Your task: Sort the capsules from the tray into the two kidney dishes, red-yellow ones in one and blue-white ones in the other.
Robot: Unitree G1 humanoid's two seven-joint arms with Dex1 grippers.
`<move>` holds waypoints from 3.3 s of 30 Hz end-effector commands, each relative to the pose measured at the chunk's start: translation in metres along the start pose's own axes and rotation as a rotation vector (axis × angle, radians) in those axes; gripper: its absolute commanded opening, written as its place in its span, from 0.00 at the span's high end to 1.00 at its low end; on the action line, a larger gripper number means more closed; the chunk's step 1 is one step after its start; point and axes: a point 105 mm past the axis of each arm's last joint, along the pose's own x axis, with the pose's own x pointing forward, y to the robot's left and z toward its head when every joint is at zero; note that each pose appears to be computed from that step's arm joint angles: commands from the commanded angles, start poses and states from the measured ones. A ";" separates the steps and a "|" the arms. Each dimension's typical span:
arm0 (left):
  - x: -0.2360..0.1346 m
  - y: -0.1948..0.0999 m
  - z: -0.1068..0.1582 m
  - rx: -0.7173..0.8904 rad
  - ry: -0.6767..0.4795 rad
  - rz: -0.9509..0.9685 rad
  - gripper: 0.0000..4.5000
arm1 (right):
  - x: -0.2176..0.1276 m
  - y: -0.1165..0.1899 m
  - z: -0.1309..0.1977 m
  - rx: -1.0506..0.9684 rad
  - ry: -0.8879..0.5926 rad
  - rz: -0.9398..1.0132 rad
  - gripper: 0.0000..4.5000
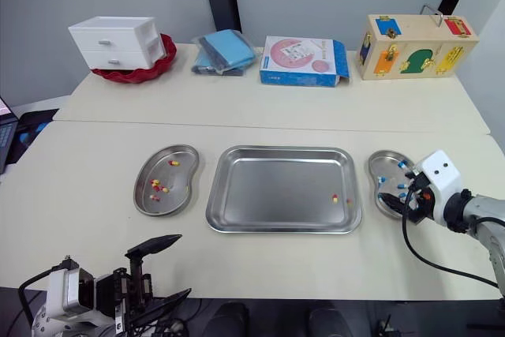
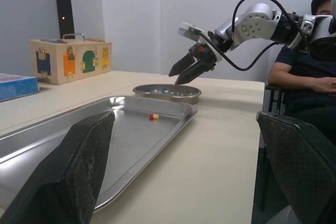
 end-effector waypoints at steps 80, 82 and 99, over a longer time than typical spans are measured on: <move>0.237 0.081 -0.057 0.118 0.607 -0.523 0.00 | -0.053 0.127 -0.037 0.083 -0.609 0.150 0.01; 0.240 0.076 -0.065 0.119 0.616 -0.545 0.00 | -0.054 0.127 -0.037 0.086 -0.608 0.128 0.01; 0.280 0.062 -0.102 0.115 0.613 -0.547 0.00 | -0.055 0.137 -0.035 0.117 -0.607 0.046 0.01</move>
